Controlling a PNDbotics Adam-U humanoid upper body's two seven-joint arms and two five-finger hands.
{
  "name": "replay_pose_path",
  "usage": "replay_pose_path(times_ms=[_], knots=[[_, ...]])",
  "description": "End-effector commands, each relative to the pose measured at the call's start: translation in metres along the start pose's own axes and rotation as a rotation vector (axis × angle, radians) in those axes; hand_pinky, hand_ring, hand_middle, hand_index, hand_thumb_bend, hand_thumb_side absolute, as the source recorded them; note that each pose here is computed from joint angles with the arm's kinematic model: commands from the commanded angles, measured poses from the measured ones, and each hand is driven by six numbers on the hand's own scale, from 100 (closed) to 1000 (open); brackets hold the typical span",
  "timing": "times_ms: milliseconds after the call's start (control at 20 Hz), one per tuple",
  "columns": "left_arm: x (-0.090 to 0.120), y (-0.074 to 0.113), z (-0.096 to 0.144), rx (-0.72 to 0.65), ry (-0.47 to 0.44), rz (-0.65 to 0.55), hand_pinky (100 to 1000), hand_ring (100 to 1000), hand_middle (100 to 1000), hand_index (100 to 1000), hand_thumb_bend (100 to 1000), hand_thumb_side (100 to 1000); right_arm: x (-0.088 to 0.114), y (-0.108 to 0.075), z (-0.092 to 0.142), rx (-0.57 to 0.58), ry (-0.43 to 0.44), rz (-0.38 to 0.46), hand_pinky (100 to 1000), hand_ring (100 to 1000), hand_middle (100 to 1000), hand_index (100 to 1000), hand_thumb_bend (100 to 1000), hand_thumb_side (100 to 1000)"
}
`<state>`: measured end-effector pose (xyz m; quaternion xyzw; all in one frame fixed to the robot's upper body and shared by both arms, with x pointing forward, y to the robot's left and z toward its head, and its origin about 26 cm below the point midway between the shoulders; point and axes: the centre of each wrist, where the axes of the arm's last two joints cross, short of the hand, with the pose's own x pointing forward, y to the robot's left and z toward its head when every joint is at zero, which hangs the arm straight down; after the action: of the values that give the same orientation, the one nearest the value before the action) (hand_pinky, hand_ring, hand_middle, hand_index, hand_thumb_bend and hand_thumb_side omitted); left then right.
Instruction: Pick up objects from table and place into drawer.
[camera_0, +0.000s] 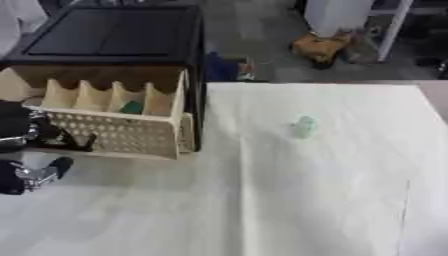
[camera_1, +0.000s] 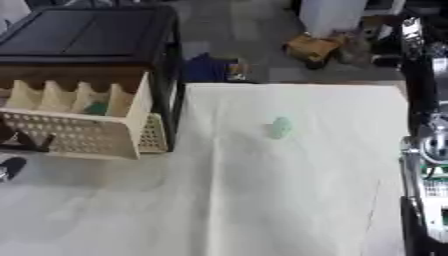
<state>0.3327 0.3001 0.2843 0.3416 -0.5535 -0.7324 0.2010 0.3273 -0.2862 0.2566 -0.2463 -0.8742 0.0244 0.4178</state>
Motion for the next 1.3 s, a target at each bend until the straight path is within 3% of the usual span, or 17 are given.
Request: replay_pose_path(times_ms=[50, 1100, 1300], knots=[[0.002, 0.014, 0.011, 0.024, 0.002, -0.036, 100, 100, 100, 758, 100, 1000, 0.009, -0.004, -0.002, -0.017, -0.033, 0.006, 669, 679, 535, 807, 100, 1000], [0.023, 0.003, 0.020, -0.005, -0.023, -0.034, 100, 100, 100, 759, 100, 1000, 0.012, -0.003, -0.002, -0.027, -0.038, 0.000, 669, 678, 535, 806, 100, 1000], [0.026, 0.005, 0.020, 0.005, -0.036, -0.027, 100, 100, 100, 824, 100, 1000, 0.012, -0.003, -0.002, -0.028, -0.039, -0.001, 669, 678, 535, 806, 100, 1000]])
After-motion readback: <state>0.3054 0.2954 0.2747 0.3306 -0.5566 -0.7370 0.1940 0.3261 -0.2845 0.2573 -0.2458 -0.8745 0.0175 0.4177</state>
